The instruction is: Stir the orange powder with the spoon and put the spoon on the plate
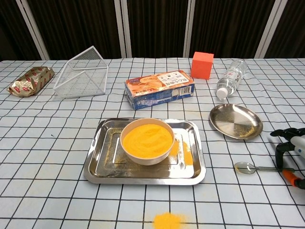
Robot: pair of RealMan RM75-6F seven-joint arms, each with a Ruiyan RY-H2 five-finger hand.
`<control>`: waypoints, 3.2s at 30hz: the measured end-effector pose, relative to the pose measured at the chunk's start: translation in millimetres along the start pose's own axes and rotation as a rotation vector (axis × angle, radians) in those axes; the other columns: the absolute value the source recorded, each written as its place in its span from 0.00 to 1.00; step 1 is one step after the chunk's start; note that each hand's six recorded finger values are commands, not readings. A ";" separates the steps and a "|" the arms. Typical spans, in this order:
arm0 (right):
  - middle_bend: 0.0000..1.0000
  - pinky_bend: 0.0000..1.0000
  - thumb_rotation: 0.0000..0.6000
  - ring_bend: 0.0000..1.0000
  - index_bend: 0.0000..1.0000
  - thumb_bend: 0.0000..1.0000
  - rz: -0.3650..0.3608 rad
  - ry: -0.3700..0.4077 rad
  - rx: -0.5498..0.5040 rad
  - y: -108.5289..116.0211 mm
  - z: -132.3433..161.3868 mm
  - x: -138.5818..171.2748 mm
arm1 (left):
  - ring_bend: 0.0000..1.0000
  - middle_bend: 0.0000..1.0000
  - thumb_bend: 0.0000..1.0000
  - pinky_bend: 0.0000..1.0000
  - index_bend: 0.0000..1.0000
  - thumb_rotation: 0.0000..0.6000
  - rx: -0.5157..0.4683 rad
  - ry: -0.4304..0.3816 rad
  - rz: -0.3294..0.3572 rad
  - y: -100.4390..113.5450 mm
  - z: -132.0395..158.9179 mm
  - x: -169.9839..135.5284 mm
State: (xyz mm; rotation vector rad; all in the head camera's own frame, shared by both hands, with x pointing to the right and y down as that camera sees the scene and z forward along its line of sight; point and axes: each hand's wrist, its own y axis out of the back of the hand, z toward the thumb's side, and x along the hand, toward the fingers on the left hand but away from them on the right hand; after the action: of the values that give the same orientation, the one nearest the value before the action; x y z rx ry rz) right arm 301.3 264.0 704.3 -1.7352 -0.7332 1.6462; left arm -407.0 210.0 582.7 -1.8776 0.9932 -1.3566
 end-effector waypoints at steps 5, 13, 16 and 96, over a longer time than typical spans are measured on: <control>0.11 0.00 1.00 0.00 0.60 0.52 -0.017 0.003 -0.014 5.3 1.7 -0.6 | 0.00 0.00 0.00 0.02 0.00 1.00 0.000 0.000 0.000 0.0 0.0 0.0; 0.11 0.00 1.00 0.00 0.60 0.52 -0.044 -0.003 -0.042 21.8 2.3 -2.8 | 0.00 0.00 0.00 0.02 0.00 1.00 -0.001 0.000 0.000 0.1 0.0 -0.1; 0.11 0.00 1.00 0.00 0.60 0.53 -0.054 -0.009 -0.059 29.9 1.4 -3.7 | 0.00 0.00 0.00 0.02 0.00 1.00 -0.001 0.000 0.000 0.2 -0.1 0.0; 0.12 0.00 1.00 0.00 0.45 0.51 -0.160 0.075 0.137 88.2 198.5 -31.9 | 0.00 0.00 0.00 0.02 0.00 1.00 -0.107 0.030 -0.005 7.5 -4.5 7.4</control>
State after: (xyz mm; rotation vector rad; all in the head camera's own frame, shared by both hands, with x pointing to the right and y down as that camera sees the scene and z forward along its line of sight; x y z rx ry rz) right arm 98.8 196.0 653.4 -1.5904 -0.6886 1.4807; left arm -411.5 199.5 581.5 -1.9433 1.0966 -1.3628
